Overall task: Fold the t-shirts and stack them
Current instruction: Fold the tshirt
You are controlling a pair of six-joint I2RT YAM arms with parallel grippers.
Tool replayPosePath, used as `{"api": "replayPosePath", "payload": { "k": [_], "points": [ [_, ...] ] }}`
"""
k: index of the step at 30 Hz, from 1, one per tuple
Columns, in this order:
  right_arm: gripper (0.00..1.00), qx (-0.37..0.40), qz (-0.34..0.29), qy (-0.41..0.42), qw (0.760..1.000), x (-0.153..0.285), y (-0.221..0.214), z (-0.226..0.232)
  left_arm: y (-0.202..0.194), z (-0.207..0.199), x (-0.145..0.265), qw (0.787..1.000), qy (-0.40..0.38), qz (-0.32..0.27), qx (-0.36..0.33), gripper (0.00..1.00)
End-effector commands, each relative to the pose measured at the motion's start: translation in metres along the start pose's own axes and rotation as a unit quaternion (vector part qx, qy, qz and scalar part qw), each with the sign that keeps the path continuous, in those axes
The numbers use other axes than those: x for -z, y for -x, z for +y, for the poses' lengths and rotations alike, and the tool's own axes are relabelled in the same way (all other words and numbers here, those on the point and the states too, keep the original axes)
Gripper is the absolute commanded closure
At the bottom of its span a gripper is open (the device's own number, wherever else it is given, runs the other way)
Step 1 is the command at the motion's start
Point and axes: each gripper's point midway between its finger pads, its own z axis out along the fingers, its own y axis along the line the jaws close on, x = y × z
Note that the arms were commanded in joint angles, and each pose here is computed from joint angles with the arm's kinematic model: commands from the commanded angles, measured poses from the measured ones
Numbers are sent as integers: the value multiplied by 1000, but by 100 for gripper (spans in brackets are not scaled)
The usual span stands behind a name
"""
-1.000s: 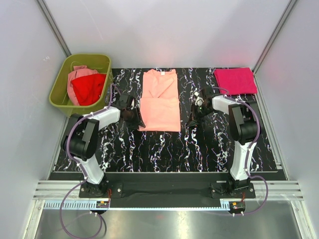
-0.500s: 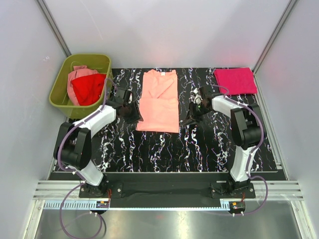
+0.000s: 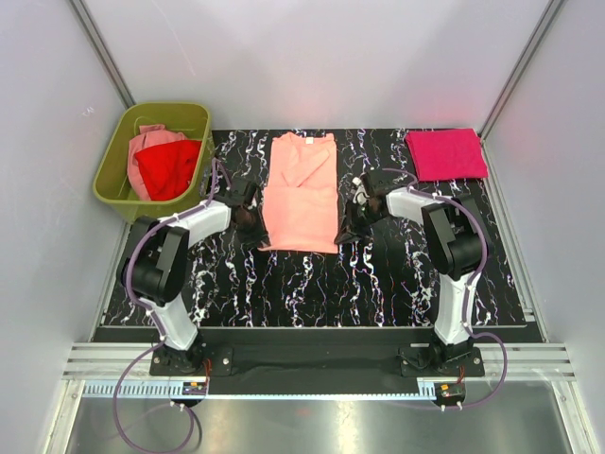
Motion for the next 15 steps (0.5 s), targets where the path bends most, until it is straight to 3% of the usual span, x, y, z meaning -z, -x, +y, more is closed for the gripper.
{"api": "replayPosePath", "payload": {
  "k": [1, 8, 15],
  "points": [
    [85, 13, -17, -36, 999, 8, 2, -12, 14, -3, 14, 1000, 7, -26, 4, 67],
    [78, 49, -68, -28, 996, 42, 32, 23, 31, -37, 67, 997, -52, -53, -20, 53],
    [79, 74, -80, 2, 994, 32, 80, 49, 21, -18, 55, 999, -33, -34, -21, 54]
  ]
}}
